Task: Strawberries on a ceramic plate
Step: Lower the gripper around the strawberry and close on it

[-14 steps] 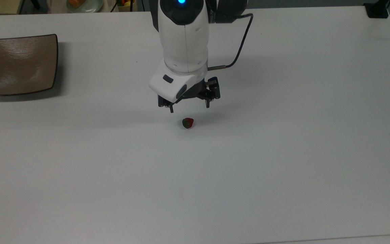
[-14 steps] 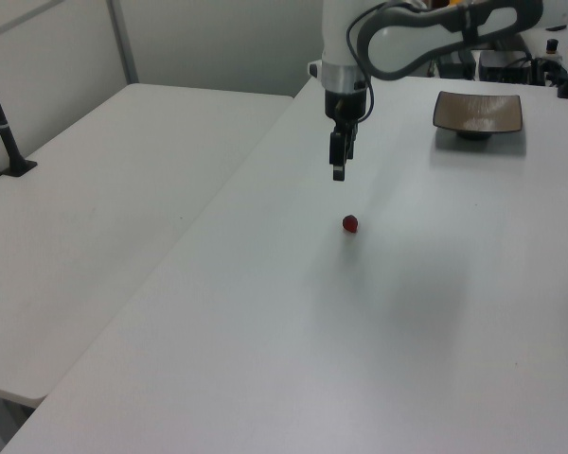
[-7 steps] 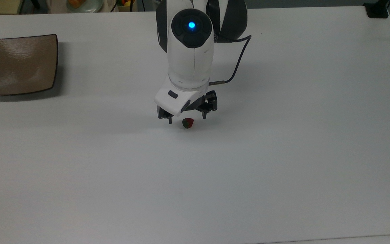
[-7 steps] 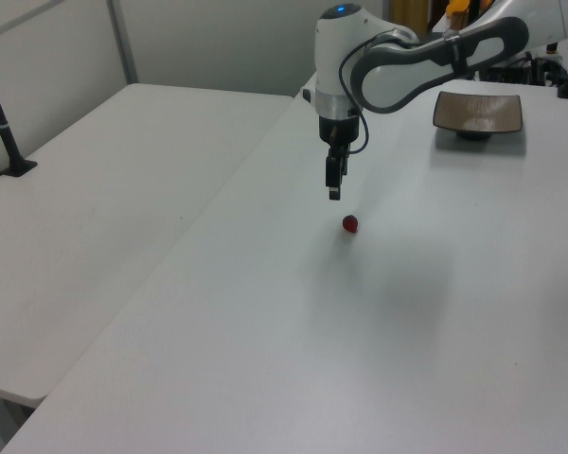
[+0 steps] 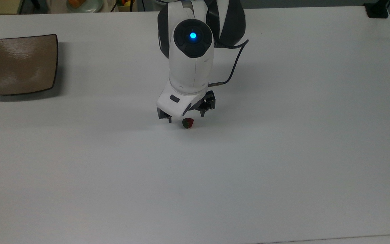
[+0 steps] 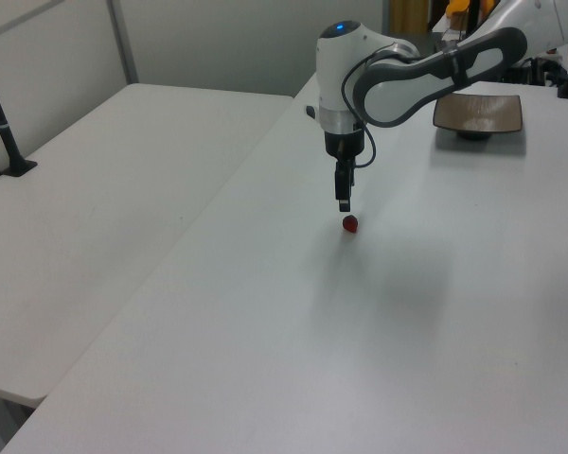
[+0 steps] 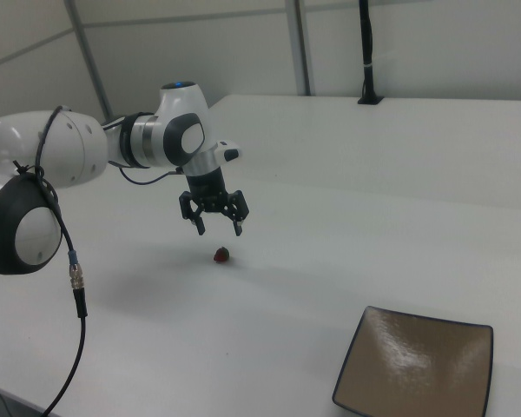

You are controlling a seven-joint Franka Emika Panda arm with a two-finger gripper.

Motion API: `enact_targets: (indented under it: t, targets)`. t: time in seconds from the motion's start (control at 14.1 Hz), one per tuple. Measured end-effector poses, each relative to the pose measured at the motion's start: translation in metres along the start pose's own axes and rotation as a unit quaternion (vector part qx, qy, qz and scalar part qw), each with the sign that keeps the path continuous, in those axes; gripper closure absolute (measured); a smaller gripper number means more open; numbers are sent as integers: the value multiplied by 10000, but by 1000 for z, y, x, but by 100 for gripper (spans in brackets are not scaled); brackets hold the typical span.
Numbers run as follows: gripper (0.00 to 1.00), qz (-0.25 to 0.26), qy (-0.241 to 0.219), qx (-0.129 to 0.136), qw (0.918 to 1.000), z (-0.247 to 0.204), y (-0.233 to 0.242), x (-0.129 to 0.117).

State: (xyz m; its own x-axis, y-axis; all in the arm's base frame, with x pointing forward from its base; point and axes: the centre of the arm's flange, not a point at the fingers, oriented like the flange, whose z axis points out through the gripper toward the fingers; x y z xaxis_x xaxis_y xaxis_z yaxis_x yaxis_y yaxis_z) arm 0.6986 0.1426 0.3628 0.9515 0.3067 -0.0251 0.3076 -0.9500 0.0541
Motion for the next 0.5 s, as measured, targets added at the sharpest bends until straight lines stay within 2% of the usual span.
enact_targets:
  t: [0.21,0.5]
  targets:
    - [0,-26,-75,8,10000,11,-1,-3]
    - [0,-149,143,-101,9997,35,-7,-5]
